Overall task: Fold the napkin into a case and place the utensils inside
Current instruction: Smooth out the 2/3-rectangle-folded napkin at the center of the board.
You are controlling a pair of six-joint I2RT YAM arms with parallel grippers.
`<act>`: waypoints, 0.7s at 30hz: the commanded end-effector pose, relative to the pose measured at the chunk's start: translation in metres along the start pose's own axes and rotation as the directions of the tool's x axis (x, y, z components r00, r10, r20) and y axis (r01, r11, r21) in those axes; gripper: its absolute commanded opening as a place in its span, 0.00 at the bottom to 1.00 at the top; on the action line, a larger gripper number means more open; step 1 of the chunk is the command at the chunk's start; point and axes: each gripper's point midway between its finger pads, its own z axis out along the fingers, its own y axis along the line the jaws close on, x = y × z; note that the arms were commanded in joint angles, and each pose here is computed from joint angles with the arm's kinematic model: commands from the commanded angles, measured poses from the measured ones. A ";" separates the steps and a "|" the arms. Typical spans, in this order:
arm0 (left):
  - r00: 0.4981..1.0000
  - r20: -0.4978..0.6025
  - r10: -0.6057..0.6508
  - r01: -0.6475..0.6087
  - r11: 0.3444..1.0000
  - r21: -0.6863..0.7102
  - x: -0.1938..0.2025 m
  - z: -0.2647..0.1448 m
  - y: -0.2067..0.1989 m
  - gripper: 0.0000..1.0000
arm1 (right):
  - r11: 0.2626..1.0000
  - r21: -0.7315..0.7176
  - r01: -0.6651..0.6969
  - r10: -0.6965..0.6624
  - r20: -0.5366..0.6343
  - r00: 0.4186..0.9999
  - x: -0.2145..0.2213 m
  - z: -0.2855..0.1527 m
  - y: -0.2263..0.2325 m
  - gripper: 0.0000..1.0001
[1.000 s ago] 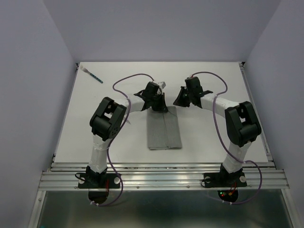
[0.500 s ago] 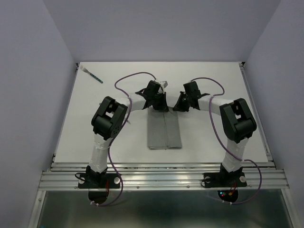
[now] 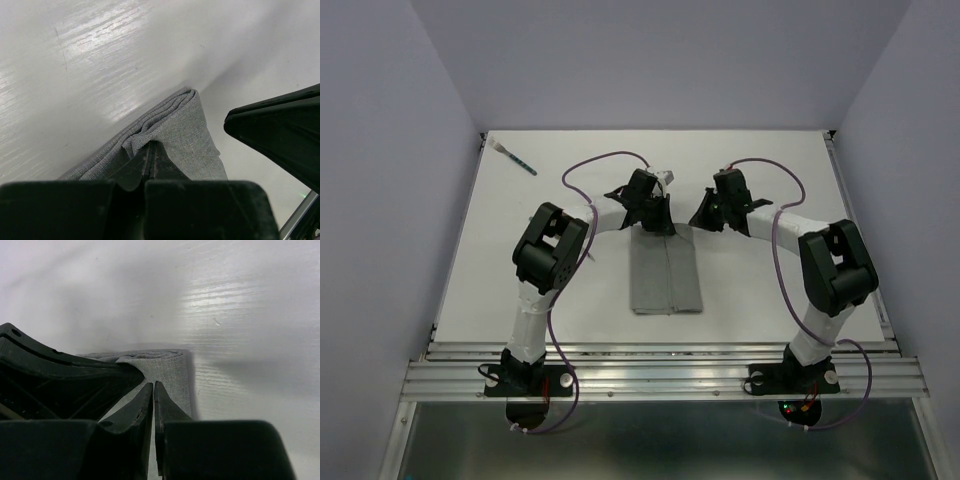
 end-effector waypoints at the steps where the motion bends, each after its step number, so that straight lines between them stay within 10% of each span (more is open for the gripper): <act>1: 1.000 -0.012 0.016 -0.016 1.000 -0.007 -0.001 0.001 0.004 0.00 | 0.999 -0.039 0.033 -0.033 0.004 0.999 -0.003 0.004 0.011 0.10; 10: 1.000 0.009 0.030 -0.030 1.000 -0.010 -0.012 -0.014 -0.006 0.00 | 0.994 0.104 -0.035 0.046 -0.102 0.994 0.038 0.038 -0.032 0.10; 17: 0.994 0.074 0.082 -0.076 0.994 -0.082 -0.031 -0.062 -0.024 0.47 | 0.978 0.197 -0.069 0.085 -0.073 0.994 0.045 0.036 -0.056 0.09; 21: 0.989 0.133 0.064 -0.041 0.985 -0.167 -0.033 -0.098 -0.019 0.55 | 0.974 0.211 -0.079 0.091 -0.048 0.995 0.045 0.024 -0.060 0.10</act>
